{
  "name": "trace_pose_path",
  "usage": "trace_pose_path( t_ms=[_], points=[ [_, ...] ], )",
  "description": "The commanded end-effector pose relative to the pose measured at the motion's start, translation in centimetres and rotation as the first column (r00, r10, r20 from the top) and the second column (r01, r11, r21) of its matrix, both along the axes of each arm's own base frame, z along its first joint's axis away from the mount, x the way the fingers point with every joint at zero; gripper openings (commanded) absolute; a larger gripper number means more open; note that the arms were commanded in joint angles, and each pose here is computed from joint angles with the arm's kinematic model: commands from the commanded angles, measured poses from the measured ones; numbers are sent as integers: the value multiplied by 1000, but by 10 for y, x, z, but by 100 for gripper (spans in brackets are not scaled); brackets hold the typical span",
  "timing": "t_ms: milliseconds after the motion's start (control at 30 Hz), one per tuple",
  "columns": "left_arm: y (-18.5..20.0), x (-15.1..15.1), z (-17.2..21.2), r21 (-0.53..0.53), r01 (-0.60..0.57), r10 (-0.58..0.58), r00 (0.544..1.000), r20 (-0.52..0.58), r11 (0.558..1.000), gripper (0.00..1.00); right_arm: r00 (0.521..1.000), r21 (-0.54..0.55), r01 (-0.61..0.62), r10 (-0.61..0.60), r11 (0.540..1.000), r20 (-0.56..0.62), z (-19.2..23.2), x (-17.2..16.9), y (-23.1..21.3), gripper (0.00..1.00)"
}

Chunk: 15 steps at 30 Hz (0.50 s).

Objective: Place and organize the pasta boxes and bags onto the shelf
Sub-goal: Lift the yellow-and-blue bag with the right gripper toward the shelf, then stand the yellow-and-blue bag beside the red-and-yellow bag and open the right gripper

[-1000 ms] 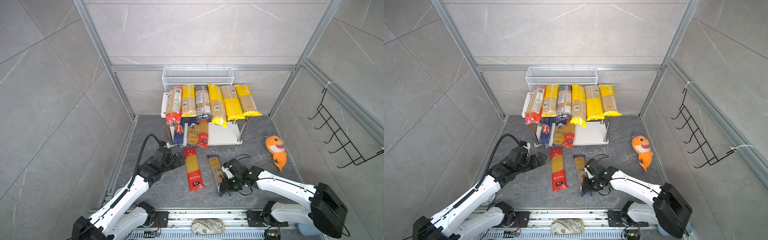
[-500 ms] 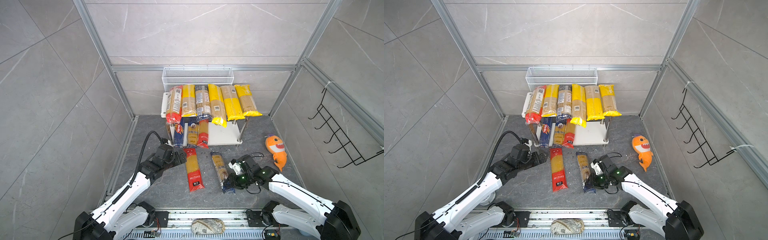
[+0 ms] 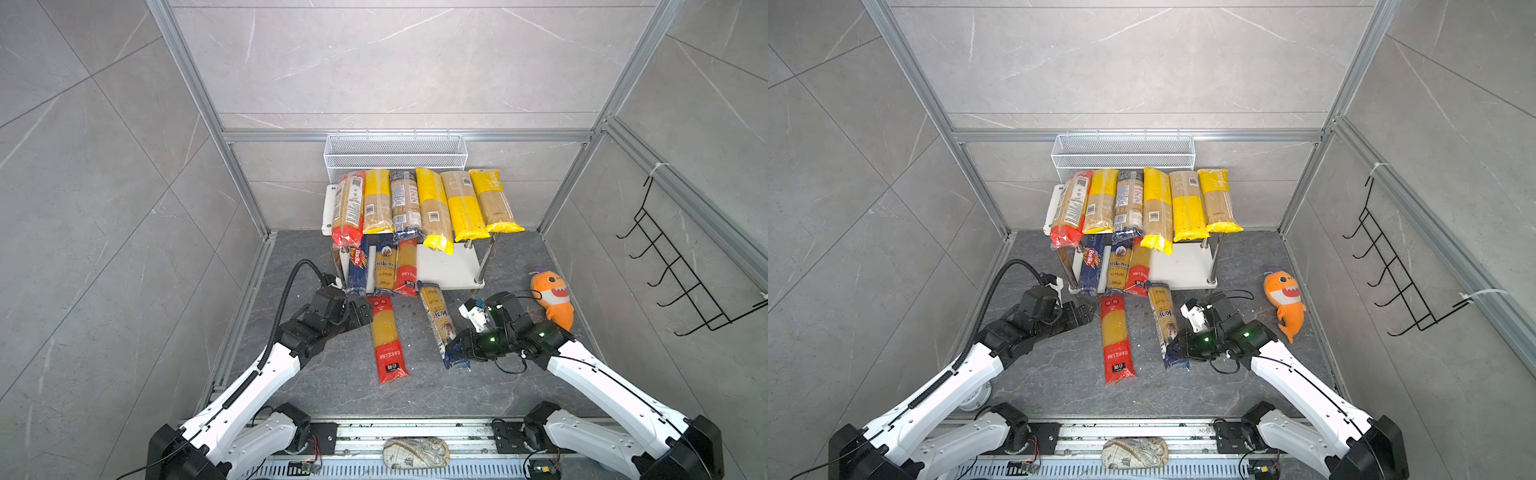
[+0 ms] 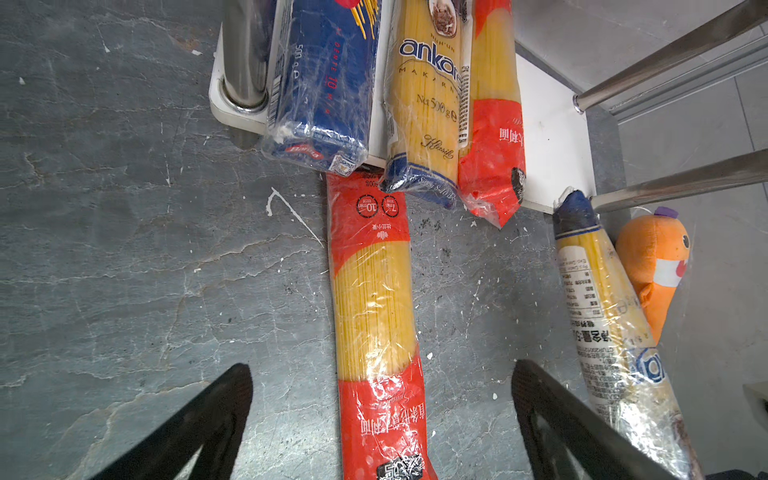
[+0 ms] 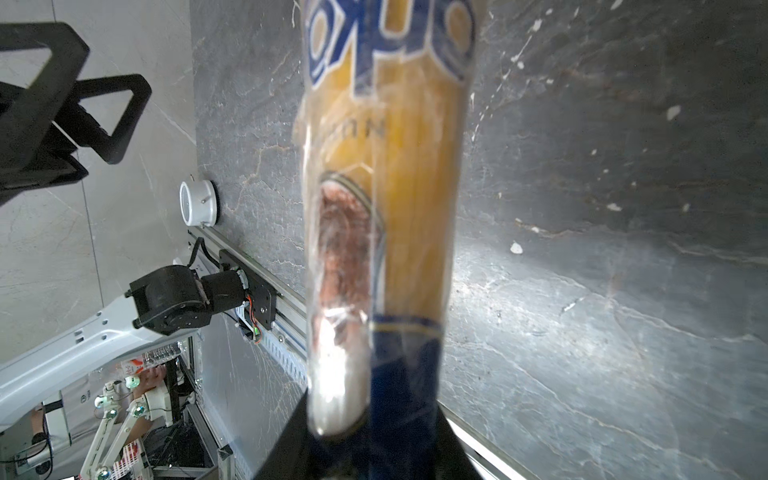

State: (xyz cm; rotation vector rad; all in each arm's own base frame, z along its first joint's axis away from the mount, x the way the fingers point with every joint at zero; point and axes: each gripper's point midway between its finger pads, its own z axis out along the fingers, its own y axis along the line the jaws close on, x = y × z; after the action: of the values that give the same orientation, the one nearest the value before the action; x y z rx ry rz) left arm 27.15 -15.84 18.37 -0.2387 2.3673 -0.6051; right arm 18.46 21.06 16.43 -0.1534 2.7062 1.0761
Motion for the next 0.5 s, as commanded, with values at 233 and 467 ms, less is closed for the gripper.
trace_pose_path(
  t_ms=[233, 467],
  points=[
    [1, 10, 36, 30, 5, -7, 996, 87, 1000, 100, 971, 80, -27, 7, 996, 239, 45, 88, 18, 0],
    [6, 13, 42, 50, -16, 11, 995, 97, 999, 100, 944, -11, 25, -20, 1000, 329, 24, 162, 16, 0]
  ],
)
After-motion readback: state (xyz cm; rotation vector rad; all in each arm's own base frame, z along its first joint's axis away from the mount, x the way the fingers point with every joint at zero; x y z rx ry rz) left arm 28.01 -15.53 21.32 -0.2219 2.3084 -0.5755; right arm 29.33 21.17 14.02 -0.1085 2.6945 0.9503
